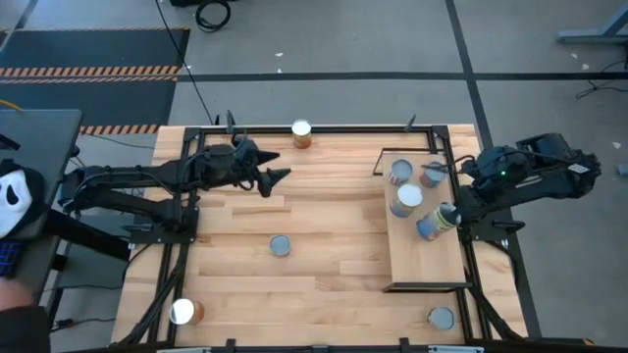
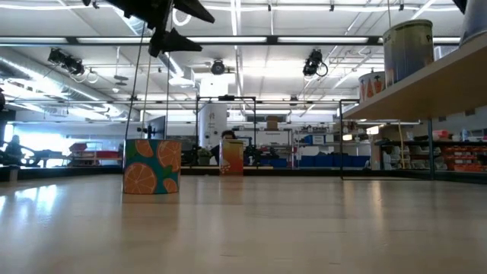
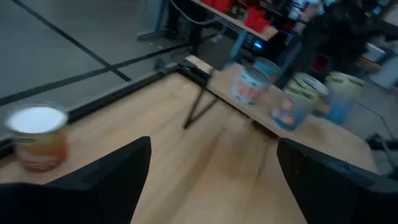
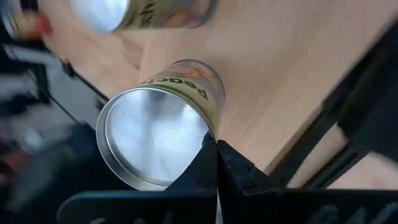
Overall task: Pick and place cans onto a shelf
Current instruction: Put the canned peaches on the shelf
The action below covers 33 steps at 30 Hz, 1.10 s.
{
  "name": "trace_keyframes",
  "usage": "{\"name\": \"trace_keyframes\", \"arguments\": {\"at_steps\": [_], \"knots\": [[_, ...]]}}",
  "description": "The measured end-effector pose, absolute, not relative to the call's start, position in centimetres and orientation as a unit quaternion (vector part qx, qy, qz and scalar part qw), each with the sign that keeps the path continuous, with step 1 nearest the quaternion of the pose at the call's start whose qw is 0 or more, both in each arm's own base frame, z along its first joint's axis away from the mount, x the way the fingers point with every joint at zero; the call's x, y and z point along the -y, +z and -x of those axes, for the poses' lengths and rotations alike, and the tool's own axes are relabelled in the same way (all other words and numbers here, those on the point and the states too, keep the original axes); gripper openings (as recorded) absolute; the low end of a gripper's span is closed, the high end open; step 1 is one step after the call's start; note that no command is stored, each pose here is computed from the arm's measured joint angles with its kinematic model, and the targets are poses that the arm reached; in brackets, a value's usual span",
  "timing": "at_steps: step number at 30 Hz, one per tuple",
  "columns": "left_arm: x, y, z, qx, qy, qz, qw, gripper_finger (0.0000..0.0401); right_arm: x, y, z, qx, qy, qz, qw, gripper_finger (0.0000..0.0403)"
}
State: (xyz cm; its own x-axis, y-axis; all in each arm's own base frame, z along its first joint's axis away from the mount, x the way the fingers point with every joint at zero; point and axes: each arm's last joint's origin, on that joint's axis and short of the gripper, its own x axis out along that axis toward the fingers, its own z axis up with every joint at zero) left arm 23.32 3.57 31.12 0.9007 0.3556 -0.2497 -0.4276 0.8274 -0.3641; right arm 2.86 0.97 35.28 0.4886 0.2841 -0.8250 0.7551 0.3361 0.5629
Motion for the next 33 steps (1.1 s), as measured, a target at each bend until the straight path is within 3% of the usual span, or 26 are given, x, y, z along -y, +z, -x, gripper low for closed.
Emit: {"name": "trace_keyframes", "arguments": {"at_steps": [4, 8, 15, 26, 33], "knots": [[-2.0, 30.6, -24.8, -0.099, 0.202, 0.198, 0.954, 0.0355, -1.2, 36.2, -5.3, -0.512, -0.135, -0.454, 0.717, 0.0000], [-0.8, 32.4, -26.5, -0.084, 0.218, 0.189, 0.954, 0.0355, -1.6, 38.0, -8.8, -0.541, -0.097, -0.378, 0.745, 0.0000], [0.0, 35.0, -29.3, -0.116, 0.217, 0.179, 0.953, 0.0355, -3.4, 39.3, -14.3, -0.593, -0.028, -0.279, 0.755, 0.0000], [-0.1, 36.9, -29.7, -0.138, 0.217, 0.144, 0.956, 0.0355, -5.9, 37.6, -15.7, -0.644, 0.009, -0.202, 0.738, 0.0002], [-0.1, 37.0, -29.6, -0.141, 0.216, 0.137, 0.956, 0.0355, -5.7, 37.8, -15.2, -0.639, -0.002, -0.222, 0.737, 0.0044]]}}
